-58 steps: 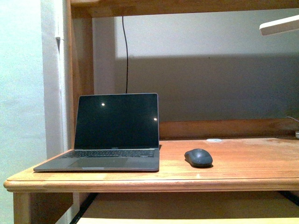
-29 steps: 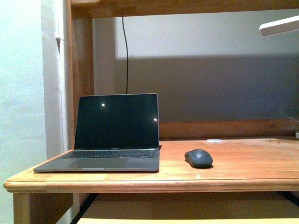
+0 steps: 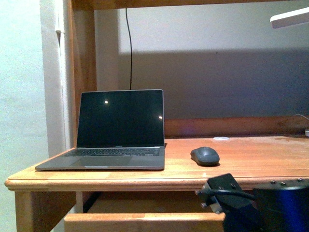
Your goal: Place mouse
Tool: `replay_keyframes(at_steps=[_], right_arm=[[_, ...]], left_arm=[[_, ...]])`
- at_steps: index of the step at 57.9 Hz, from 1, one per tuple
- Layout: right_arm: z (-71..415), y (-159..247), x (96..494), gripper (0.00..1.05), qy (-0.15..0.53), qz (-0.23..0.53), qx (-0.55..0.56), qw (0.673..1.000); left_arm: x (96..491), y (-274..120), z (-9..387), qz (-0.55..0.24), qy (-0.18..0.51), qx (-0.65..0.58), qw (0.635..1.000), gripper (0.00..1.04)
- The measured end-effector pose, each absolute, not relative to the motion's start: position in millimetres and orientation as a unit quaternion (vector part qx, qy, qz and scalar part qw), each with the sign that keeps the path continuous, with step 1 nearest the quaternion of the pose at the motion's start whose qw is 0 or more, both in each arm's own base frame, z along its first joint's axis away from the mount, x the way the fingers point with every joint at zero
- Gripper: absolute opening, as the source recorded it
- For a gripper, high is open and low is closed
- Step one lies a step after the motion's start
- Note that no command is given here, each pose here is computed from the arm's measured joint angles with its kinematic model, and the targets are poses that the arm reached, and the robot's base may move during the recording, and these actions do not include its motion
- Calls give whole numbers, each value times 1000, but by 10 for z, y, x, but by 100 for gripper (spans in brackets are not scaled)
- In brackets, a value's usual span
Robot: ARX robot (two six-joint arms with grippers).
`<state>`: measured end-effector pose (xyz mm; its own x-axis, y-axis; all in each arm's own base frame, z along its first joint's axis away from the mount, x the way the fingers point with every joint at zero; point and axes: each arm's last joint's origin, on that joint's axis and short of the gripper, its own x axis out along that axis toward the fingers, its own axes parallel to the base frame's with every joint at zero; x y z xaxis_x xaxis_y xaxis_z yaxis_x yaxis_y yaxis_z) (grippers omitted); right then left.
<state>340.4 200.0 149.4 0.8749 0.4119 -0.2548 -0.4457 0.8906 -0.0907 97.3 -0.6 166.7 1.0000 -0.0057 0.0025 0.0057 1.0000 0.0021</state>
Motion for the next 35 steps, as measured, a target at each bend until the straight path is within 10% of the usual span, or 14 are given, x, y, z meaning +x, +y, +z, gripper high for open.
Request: replay_keyframes(at_steps=[35], right_arm=[[1641,1862,3215,97,111,246,-41,962]], left_arm=[[973,-6,1667,-3,-1,1,1000,97]])
